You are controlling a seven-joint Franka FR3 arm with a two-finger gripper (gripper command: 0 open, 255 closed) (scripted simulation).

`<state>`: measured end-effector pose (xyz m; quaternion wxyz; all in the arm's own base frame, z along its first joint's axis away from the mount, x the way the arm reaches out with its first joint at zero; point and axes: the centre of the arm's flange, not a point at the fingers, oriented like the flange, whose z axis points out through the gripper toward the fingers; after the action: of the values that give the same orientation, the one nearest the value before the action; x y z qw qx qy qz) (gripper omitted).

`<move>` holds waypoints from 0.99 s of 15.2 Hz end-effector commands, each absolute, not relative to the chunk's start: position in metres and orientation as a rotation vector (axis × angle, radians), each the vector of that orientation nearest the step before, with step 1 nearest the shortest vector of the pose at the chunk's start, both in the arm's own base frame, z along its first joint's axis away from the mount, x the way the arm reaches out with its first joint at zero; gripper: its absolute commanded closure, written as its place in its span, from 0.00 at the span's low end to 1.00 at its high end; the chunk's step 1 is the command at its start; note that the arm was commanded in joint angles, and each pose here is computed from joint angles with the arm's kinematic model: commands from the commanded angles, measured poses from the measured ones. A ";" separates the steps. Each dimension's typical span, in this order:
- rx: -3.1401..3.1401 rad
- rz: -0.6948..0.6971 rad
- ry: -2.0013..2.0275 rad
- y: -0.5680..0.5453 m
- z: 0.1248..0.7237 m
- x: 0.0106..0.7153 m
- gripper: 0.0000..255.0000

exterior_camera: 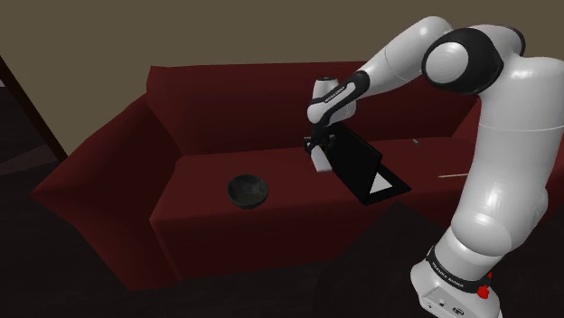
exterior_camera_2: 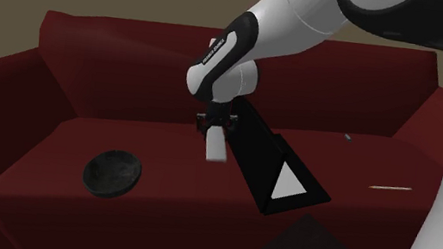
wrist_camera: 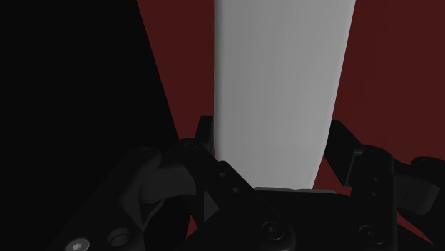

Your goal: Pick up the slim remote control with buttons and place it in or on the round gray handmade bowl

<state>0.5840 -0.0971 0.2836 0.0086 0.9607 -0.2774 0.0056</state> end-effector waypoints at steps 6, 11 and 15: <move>3.002 0.018 -0.867 -0.097 0.320 0.584 1.00; 3.002 0.018 -0.867 -0.046 0.322 0.597 1.00; 3.002 0.018 -0.867 0.005 0.323 0.611 1.00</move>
<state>0.6085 -0.0070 0.3236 0.0087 0.9609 -0.2767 0.0055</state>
